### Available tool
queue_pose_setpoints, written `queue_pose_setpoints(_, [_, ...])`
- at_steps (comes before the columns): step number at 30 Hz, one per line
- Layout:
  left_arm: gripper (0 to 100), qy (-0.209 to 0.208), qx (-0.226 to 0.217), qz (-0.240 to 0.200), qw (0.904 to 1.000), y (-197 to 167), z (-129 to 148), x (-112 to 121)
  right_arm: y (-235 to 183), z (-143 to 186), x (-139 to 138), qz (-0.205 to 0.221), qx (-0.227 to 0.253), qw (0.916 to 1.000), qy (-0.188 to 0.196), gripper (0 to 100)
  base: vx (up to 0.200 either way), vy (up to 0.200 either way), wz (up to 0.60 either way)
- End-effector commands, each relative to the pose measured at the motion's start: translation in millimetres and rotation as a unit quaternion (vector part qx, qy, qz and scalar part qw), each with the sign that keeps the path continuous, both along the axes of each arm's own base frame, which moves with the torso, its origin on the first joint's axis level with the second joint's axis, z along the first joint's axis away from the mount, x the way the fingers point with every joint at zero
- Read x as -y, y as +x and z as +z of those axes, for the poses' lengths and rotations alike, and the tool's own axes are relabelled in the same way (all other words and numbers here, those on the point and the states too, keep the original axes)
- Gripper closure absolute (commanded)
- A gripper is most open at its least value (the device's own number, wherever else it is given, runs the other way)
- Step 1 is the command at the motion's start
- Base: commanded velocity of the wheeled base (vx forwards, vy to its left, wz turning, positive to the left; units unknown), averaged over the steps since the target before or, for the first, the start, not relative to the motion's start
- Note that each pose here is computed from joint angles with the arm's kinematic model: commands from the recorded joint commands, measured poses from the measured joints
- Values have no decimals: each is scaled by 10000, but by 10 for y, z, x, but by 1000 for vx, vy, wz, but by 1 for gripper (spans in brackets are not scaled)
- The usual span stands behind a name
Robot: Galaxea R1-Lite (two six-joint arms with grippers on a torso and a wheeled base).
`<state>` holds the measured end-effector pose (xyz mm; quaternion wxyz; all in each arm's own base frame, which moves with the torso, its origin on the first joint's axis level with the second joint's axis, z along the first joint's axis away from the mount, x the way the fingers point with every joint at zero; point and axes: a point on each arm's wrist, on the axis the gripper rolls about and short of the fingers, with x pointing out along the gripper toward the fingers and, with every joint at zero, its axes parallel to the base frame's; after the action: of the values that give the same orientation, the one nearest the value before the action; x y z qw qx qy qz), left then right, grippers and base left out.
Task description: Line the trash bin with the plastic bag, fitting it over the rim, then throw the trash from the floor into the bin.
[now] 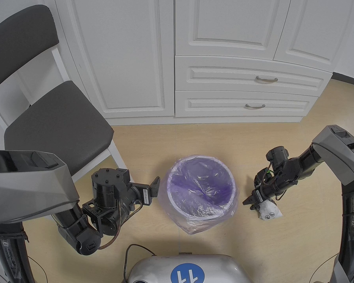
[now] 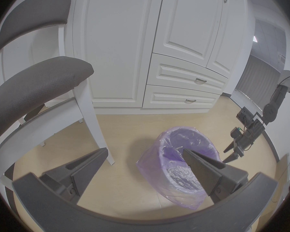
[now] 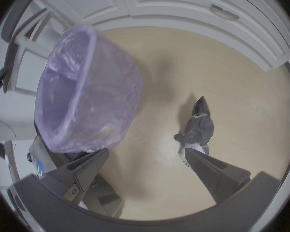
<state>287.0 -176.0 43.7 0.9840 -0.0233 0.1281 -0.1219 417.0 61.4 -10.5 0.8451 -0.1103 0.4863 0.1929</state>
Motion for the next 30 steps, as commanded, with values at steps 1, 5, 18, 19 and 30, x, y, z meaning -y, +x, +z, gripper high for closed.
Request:
queue_pose_setpoints(1, [0, 58, -13, 1, 10000, 3, -42, -8, -46, -165, -182, 186, -121, 9998, -27, 0, 0, 0, 0])
queue_pose_setpoints(5, [0, 55, -21, 19, 10000, 15, -52, -12, 143, -186, -375, -474, -89, 9978, 446, 0, 0, 0, 0])
queue_pose_setpoints(18, [0, 73, -55, 65, 9999, 58, -97, -28, 801, -97, -472, -2217, 392, 9558, 1894, 0, 0, 0, 0])
queue_pose_setpoints(19, [0, 73, -55, 65, 9999, 61, -100, -26, 855, -69, -483, -2366, 449, 9485, 2059, 0, 0, 0, 0])
queue_pose_setpoints(30, [0, 54, -22, 149, 9999, 101, -96, -64, 1141, -31, -386, -2993, 883, 9005, 3029, 0, 0, 0, 0])
